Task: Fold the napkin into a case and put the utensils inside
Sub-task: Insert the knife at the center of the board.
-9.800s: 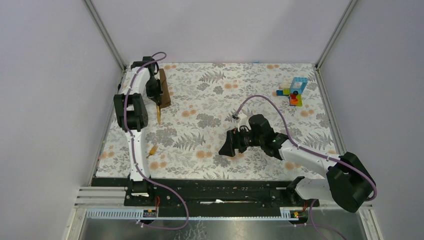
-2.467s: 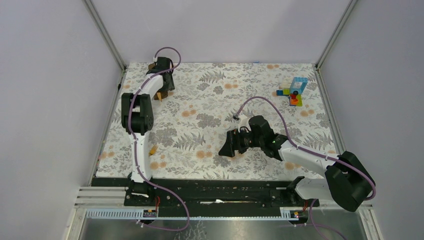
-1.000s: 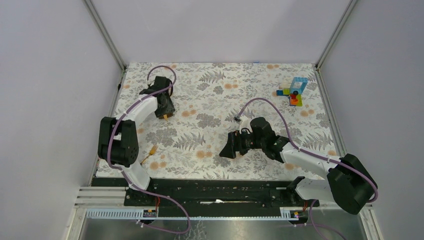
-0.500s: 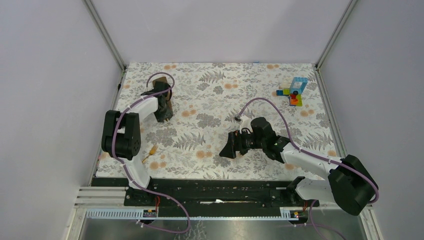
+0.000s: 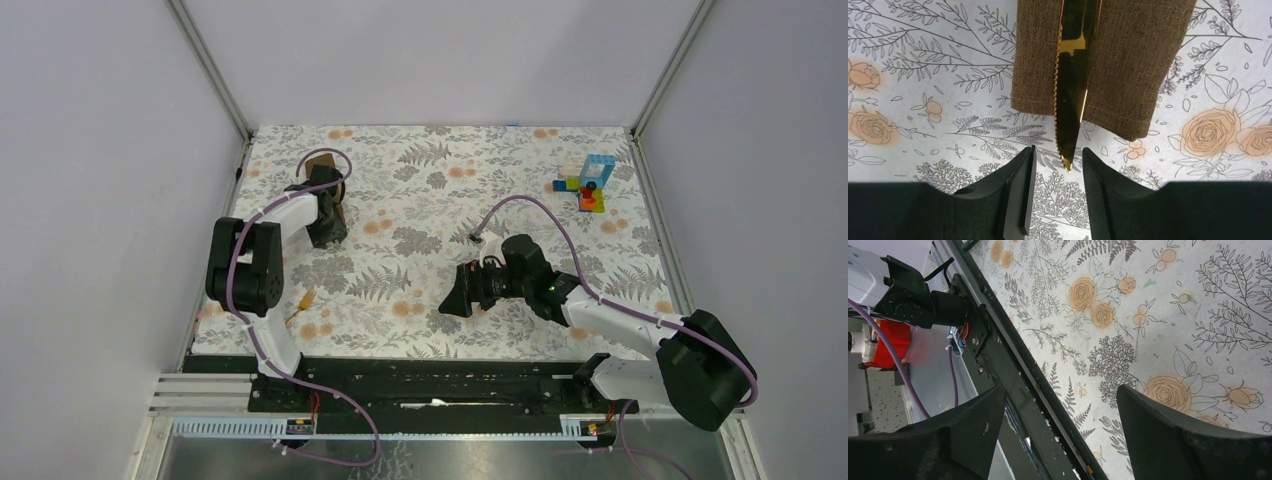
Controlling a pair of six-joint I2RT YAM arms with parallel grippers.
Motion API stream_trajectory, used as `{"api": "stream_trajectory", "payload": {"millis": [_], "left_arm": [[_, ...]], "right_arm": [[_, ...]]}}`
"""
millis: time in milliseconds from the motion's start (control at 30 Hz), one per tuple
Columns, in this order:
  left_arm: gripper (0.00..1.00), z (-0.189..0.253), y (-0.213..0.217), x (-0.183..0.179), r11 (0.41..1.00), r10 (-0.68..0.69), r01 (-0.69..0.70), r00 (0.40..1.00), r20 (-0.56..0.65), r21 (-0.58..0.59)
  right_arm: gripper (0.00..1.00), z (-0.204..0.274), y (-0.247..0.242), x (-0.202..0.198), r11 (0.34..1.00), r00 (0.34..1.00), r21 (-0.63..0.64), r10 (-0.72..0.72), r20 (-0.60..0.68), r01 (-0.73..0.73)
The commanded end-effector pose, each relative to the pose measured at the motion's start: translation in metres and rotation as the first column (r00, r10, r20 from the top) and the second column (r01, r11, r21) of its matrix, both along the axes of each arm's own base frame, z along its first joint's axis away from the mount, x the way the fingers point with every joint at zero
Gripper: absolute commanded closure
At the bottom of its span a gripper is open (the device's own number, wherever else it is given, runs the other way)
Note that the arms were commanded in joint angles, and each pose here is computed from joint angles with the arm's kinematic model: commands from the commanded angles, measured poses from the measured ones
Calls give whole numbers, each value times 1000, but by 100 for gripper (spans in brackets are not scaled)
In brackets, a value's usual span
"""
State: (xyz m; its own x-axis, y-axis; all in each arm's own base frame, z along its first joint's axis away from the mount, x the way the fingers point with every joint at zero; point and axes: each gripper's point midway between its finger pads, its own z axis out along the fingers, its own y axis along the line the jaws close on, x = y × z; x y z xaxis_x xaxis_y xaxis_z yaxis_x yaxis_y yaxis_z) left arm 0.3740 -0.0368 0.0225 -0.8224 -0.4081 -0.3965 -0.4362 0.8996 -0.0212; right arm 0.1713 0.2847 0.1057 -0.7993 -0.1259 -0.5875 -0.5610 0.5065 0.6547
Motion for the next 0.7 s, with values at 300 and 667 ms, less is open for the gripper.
{"api": "stream_trajectory", "payload": {"millis": [300, 667], "left_arm": [[61, 59, 19, 64, 1000, 3, -2, 987, 162, -3], [60, 37, 34, 101, 1000, -23, 21, 992, 125, 19]], "right_arm": [[11, 10, 3, 6, 1000, 999, 25, -2, 33, 1], [11, 8, 1, 6, 1000, 1000, 15, -11, 30, 11]]}}
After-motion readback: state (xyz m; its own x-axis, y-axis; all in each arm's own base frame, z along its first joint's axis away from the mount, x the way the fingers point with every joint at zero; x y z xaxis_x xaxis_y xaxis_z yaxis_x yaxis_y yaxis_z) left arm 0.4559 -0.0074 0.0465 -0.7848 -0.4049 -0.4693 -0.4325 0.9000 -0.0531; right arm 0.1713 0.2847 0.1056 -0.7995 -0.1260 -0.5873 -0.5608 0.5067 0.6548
